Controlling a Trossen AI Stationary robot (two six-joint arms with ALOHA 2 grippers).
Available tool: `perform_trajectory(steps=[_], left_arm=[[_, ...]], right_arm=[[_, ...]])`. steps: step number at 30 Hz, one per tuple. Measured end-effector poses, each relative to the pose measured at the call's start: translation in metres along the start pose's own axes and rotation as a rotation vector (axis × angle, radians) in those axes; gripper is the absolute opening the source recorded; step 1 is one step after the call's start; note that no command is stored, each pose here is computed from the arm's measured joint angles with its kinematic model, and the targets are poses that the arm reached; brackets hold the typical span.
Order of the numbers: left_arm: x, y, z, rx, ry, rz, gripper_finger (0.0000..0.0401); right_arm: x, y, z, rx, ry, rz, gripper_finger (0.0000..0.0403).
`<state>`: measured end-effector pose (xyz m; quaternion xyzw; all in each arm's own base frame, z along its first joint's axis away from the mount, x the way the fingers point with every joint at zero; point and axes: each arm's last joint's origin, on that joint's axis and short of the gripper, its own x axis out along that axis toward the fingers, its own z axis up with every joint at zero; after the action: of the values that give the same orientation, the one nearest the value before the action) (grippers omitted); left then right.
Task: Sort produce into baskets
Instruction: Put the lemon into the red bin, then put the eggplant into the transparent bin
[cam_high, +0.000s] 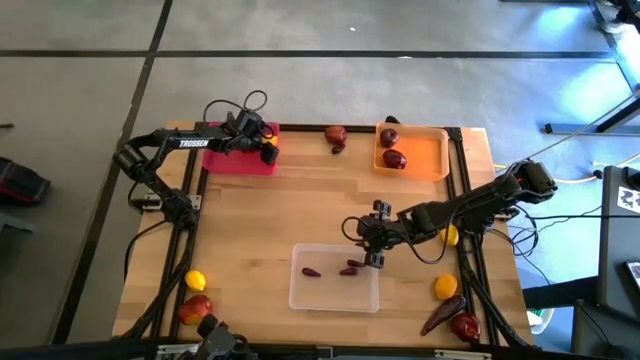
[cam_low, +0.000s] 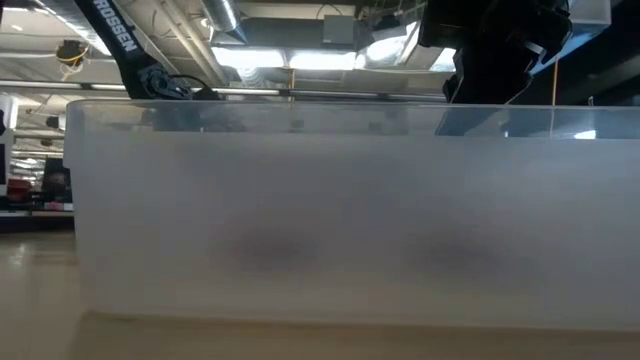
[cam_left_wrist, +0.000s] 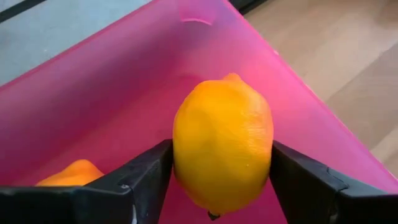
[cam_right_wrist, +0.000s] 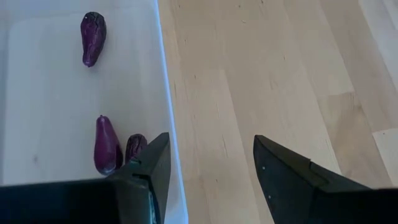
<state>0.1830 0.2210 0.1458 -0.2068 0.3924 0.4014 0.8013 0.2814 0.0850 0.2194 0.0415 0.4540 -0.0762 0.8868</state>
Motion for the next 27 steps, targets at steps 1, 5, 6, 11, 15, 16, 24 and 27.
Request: perform_trajectory(steps=[1, 5, 6, 11, 15, 16, 24, 27], left_arm=[[0.000, 0.001, 0.000, 0.002, 0.001, 0.001, 0.0250], [-0.002, 0.004, 0.005, -0.010, 0.009, -0.002, 0.0252], [-0.002, 0.006, 0.006, -0.013, 0.017, -0.008, 0.0255], [-0.003, 0.011, 0.010, -0.024, 0.013, -0.006, 0.0278], [-0.004, 0.013, 0.010, -0.026, 0.012, -0.004, 0.0300], [-0.006, 0.013, 0.010, -0.021, 0.010, -0.004, 0.0305], [-0.045, 0.010, 0.029, 0.035, -0.061, -0.016, 0.0321], [-0.064, 0.000, 0.038, 0.081, -0.125, -0.049, 0.0322]], right_arm=[[0.000, 0.000, 0.000, 0.000, 0.000, 0.000, 0.0193], [0.000, 0.000, 0.000, 0.000, 0.000, 0.000, 0.0193], [0.000, 0.000, 0.000, 0.000, 0.000, 0.000, 0.0193], [0.000, 0.000, 0.000, -0.001, 0.000, 0.000, 0.0193], [0.000, 0.000, 0.000, -0.001, 0.000, 0.000, 0.0193], [0.000, 0.000, 0.000, 0.000, 0.000, 0.000, 0.0193], [0.000, 0.000, 0.000, -0.004, 0.000, 0.000, 0.0193], [0.000, 0.000, 0.000, -0.008, -0.001, 0.000, 0.0193]])
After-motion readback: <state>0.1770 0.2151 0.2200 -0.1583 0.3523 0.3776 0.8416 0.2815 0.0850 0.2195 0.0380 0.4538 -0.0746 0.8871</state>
